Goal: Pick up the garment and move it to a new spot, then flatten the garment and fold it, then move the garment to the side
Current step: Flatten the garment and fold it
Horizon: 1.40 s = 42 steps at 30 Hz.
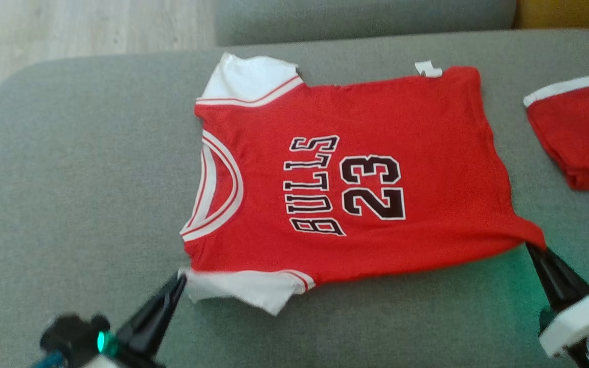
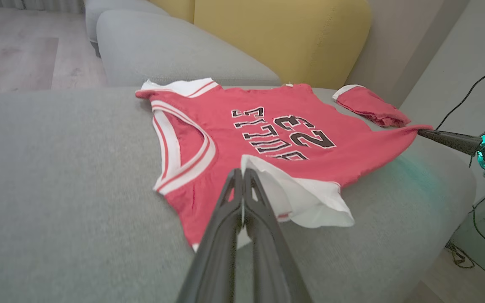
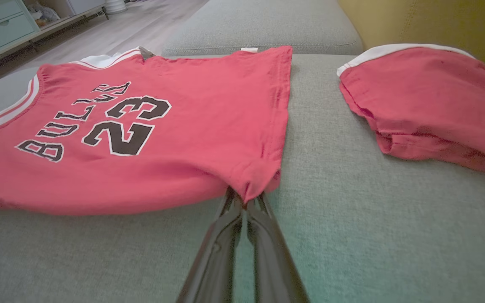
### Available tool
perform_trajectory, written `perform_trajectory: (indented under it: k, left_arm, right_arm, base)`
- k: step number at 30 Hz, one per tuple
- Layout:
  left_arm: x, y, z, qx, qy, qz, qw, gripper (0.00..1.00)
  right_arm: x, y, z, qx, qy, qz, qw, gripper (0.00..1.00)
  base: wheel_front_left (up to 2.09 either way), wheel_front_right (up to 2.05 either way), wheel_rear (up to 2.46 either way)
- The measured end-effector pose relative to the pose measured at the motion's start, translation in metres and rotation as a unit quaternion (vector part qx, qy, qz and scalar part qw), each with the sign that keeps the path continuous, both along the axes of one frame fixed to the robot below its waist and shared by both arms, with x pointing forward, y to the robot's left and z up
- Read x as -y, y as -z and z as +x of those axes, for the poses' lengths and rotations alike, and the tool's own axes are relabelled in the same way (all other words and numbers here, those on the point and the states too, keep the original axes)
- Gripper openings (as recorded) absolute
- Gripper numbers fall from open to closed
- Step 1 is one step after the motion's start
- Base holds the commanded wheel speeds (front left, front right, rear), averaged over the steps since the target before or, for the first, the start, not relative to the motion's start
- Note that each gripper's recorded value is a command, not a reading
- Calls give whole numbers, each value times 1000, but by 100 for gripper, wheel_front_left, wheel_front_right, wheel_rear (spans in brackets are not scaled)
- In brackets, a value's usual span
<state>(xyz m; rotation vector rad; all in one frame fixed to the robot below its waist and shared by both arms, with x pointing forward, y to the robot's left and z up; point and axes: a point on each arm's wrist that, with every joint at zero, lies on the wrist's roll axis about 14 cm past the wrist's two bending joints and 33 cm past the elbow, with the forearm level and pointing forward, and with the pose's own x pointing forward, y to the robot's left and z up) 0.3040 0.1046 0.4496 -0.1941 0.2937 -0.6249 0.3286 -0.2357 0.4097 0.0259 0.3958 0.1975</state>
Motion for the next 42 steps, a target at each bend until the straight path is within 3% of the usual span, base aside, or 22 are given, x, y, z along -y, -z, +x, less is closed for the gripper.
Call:
perform_trajectory:
  k: [14, 20, 21, 22, 23, 27, 31, 36, 42]
  left_arm:
    - [16, -50, 142, 144, 39, 26, 989, 0]
    - [20, -47, 176, 157, 29, 31, 987, 0]
    - [22, -46, 180, 157, 32, 32, 987, 19]
    - [23, -43, 183, 156, 33, 33, 987, 78]
    - [24, -42, 186, 157, 32, 35, 987, 100]
    - [24, -53, 198, 175, 6, 19, 984, 100]
    - [18, -60, 195, 199, -37, 35, 979, 100]
    - [24, -6, 141, 101, -76, 13, 992, 100]
    - [17, 38, 107, 24, -106, 29, 994, 100]
  right_arm:
    - [-6, 4, 89, -5, 2, 7, 1000, 0]
    - [-6, 14, 113, -15, 13, 17, 1000, 0]
    - [-6, 15, 117, -16, 17, 22, 999, 0]
    - [-8, 17, 120, -17, 18, 27, 999, 28]
    - [-9, 18, 123, -17, 19, 29, 999, 100]
    - [-13, 13, 134, 11, 28, 45, 999, 100]
    - [-17, -1, 135, 52, 30, 56, 997, 100]
    - [-20, -7, 126, 67, 31, 61, 995, 100]
    - [-22, 4, 102, 49, 40, 70, 996, 100]
  base:
    - [0, 0, 0]
    - [0, 0, 0]
    - [0, 0, 0]
    - [0, 0, 0]
    - [0, 0, 0]
    - [0, 0, 0]
    - [0, 0, 0]
    - [0, 0, 0]
    - [0, 0, 0]
